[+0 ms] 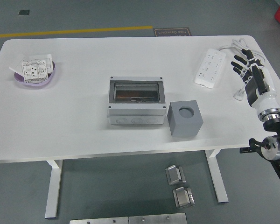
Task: Pick up the cylinder from the cube,place it in the box,flap close box
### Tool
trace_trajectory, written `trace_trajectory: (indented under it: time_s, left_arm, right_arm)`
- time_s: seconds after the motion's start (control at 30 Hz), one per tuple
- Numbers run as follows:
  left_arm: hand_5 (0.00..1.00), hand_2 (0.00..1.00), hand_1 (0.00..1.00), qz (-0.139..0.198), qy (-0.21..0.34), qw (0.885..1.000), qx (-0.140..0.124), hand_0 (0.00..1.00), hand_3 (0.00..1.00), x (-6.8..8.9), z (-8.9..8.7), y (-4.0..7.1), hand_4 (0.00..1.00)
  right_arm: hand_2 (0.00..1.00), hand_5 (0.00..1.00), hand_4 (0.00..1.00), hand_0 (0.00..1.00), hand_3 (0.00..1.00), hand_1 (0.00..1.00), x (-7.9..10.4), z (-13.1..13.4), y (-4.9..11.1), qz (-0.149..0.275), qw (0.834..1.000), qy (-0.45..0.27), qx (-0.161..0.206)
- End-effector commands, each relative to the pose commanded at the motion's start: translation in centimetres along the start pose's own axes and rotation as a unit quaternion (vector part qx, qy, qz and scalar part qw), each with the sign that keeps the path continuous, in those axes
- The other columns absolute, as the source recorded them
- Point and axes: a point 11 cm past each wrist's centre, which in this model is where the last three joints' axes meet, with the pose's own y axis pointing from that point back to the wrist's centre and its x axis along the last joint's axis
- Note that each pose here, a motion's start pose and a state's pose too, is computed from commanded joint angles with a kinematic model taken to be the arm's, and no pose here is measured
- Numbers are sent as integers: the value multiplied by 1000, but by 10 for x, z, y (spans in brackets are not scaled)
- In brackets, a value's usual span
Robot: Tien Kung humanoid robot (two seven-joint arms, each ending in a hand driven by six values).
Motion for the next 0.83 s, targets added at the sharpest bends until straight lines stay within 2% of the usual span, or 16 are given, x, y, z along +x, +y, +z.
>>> trace_trajectory:
  time_s: [0.13, 0.17, 0.27, 0.37, 0.47, 0.53, 0.57, 0.67, 0.83]
  left_arm:
    - [268, 579, 624, 0, 0, 1000, 1, 620, 676, 0, 0, 0, 710]
    - [268, 579, 624, -1, 0, 1000, 1, 620, 676, -1, 0, 0, 710]
    - [268, 579, 624, -1, 0, 1000, 1, 620, 676, -1, 0, 0, 710]
    - [268, 578, 624, -1, 0, 1000, 1, 620, 676, -1, -1, 0, 710]
    - [268, 578, 624, -2, 0, 1000, 1, 620, 676, -2, -1, 0, 710]
    - [268, 578, 624, -2, 0, 1000, 1, 620, 676, -2, -1, 0, 710]
    - [269, 578, 624, -2, 0, 1000, 1, 620, 676, -2, -1, 0, 710]
    - [269, 578, 624, -2, 0, 1000, 0, 620, 676, -2, 0, 0, 710]
    - [267, 579, 624, -2, 0, 1000, 0, 618, 677, -2, 0, 0, 711]
  right_arm:
    - [727, 689, 858, 853, 784, 729, 1, -6, -2, 21, 997, 75, 25]
    - [688, 616, 807, 822, 736, 696, 3, -6, -3, 27, 994, 98, 26]
    - [688, 616, 807, 822, 736, 696, 5, -6, -5, 34, 987, 153, 28]
    - [690, 620, 796, 815, 719, 697, 4, -5, -6, 27, 976, 211, 36]
    - [690, 620, 796, 815, 719, 697, -4, -9, -5, 5, 965, 254, 59]
    - [690, 620, 796, 815, 719, 697, -8, -13, -4, -11, 969, 237, 71]
    - [711, 588, 780, 833, 705, 712, -9, -14, -3, -17, 972, 225, 74]
    - [711, 588, 780, 833, 705, 712, -10, -20, -1, -38, 983, 159, 86]
    - [714, 605, 794, 819, 715, 710, -3, -24, 0, -55, 994, 58, 80]
